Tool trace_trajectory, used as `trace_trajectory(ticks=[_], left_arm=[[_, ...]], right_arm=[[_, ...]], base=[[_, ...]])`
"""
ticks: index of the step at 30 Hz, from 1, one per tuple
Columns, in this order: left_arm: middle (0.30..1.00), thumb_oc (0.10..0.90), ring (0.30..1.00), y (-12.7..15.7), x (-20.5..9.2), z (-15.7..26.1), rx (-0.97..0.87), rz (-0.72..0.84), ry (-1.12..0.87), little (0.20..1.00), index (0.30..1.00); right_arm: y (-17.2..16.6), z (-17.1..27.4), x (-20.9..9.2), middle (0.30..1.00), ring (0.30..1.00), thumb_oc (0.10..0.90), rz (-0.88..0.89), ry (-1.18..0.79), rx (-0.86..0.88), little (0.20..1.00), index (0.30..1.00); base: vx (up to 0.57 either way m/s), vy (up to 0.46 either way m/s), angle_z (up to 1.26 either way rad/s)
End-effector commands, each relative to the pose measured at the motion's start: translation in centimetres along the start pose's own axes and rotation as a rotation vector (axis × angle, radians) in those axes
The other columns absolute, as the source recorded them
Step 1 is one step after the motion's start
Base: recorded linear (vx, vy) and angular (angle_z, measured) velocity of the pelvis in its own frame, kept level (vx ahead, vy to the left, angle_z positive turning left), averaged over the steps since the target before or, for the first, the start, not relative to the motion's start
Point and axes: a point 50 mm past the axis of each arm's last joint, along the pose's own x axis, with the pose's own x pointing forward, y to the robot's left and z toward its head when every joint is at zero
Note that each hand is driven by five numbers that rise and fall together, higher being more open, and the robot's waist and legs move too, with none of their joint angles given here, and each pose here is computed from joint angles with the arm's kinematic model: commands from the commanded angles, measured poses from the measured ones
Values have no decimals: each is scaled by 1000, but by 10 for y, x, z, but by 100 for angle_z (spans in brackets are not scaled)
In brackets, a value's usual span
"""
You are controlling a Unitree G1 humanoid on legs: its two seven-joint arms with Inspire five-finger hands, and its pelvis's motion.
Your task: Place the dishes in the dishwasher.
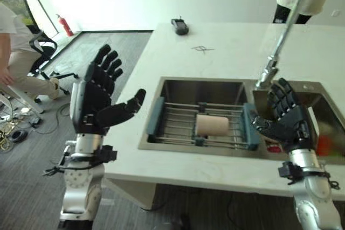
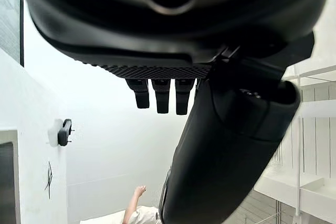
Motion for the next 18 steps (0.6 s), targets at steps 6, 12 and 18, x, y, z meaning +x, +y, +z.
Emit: trace_trajectory(ticks=[6,12,18], left_arm=[[900,800,900,-21,13,36,128,-214,-161,900,900],[900,800,900,-26,18,37,127,-255,-151,900,900],[900,800,900,-32,21,30,187,-319,-89,900,900]], right_arm=[[7,41,22,900,900,800,80,-252,-20,900,900],[4,41,23,900,900,800,37,-226,-35,900,900],[0,40,20,900,900,800,29,-208,-41,900,900]], base=[[89,-174,-11],[89,-162,16],[55,-115,-4]])
